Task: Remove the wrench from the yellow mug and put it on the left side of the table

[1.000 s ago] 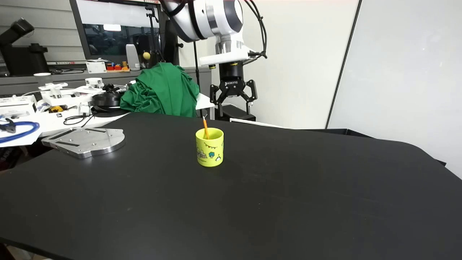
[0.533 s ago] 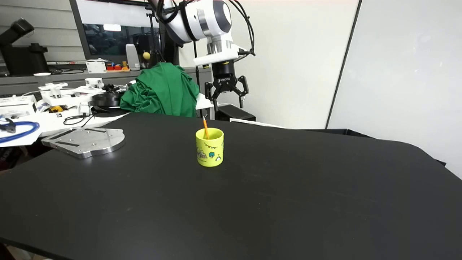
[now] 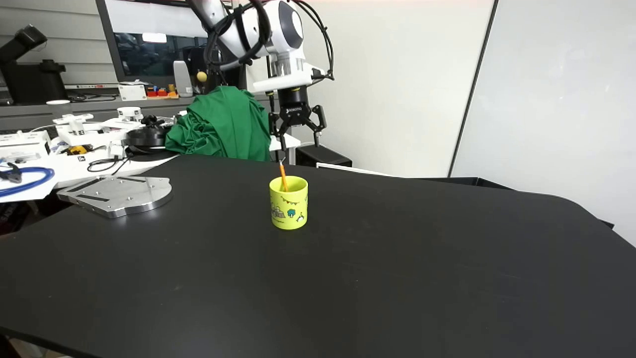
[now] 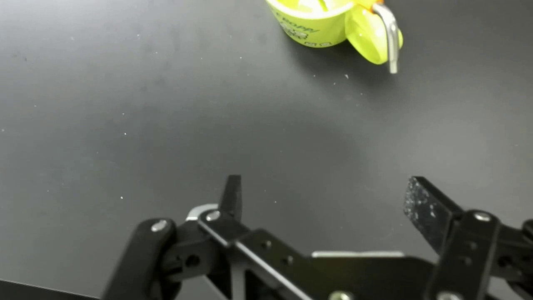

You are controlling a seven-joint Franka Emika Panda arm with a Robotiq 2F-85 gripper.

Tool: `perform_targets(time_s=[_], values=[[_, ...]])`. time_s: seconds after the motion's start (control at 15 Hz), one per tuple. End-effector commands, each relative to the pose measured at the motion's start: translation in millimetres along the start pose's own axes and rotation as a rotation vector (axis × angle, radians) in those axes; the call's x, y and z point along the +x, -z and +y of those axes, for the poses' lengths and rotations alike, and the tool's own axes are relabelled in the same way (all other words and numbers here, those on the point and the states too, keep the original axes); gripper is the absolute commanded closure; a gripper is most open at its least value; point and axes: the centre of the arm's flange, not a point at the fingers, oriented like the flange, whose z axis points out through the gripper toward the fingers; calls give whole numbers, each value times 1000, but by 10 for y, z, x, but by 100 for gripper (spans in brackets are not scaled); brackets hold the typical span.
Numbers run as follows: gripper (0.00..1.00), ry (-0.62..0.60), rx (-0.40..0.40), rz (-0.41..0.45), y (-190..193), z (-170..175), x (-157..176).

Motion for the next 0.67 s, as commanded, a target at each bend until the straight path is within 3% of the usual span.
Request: perform_targets(time_s=[0.0,0.2,0.6], values=[[0,-39,17,1,109,-172,211],[0,-37,44,-12,136,-304,185],[0,-31,109,-168,63,-335,-87]])
